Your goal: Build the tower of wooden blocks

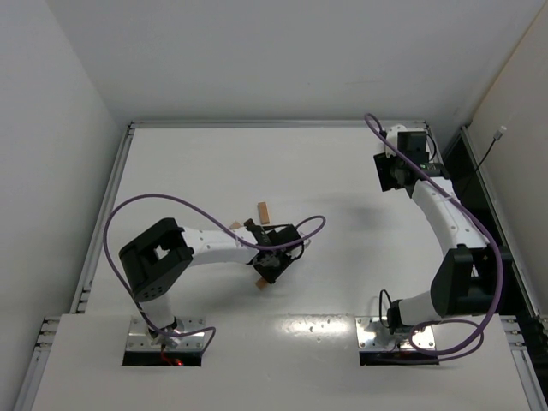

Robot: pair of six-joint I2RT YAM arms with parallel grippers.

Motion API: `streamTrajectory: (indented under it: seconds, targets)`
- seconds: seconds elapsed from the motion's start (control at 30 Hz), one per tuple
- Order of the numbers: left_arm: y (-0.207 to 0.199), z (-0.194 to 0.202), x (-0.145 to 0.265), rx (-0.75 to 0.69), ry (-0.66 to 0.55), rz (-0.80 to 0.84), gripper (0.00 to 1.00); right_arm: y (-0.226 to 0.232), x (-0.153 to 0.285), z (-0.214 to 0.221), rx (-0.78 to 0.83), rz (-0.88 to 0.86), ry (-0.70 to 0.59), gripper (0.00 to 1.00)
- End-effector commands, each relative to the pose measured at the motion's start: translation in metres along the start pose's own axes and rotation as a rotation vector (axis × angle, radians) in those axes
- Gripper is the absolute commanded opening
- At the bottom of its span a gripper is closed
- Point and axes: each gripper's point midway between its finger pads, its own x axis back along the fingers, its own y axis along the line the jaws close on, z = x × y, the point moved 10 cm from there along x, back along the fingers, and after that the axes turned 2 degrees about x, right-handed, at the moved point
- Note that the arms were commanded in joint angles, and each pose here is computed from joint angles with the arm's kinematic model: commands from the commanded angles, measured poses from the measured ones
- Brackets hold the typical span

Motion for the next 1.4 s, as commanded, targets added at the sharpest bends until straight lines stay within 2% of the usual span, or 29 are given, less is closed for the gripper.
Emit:
streamTrajectory:
  seconds: [0.0, 0.07, 0.23, 0.43, 0.47, 0.5, 0.6, 0.83, 1.1, 1.27, 1.37]
  targets:
    - [-0.006, -0.010, -0.002, 0.003, -0.037, 0.001, 0.11, -0.005, 0.007, -0.015, -0.025, 0.005, -0.058, 0.53]
    - [-0.008, -0.015, 0.000, 0.013, -0.046, 0.015, 0.00, -0.006, 0.005, -0.017, -0.025, 0.005, -0.058, 0.53]
    - [-0.010, -0.040, 0.014, 0.026, -0.097, 0.005, 0.00, -0.003, 0.004, -0.014, -0.042, -0.007, -0.051, 0.53]
    - [-0.011, -0.125, 0.076, 0.137, -0.381, 0.021, 0.00, 0.002, 0.001, -0.008, -0.058, -0.033, -0.038, 0.52]
    - [-0.007, -0.133, 0.075, 0.165, -0.387, 0.001, 0.00, 0.002, 0.001, -0.008, -0.067, -0.033, -0.037, 0.52]
    - [-0.008, -0.151, 0.089, 0.188, -0.449, -0.019, 0.00, 0.003, 0.001, -0.009, -0.067, -0.041, -0.040, 0.52]
    - [0.016, -0.175, 0.087, 0.275, -0.469, -0.140, 0.00, 0.004, -0.001, -0.009, -0.084, -0.055, -0.032, 0.52]
    - [0.114, -0.180, 0.051, 0.528, -0.386, -0.336, 0.00, 0.009, -0.001, -0.010, -0.084, -0.084, -0.022, 0.52]
    - [0.184, -0.171, 0.033, 0.671, -0.356, -0.457, 0.00, 0.015, -0.005, -0.002, -0.090, -0.111, 0.001, 0.52]
    - [0.206, -0.156, 0.019, 0.710, -0.298, -0.491, 0.00, 0.015, -0.006, -0.004, -0.090, -0.120, -0.002, 0.52]
    - [0.196, -0.132, -0.006, 0.695, -0.201, -0.412, 0.00, 0.015, -0.007, -0.006, -0.100, -0.120, -0.003, 0.52]
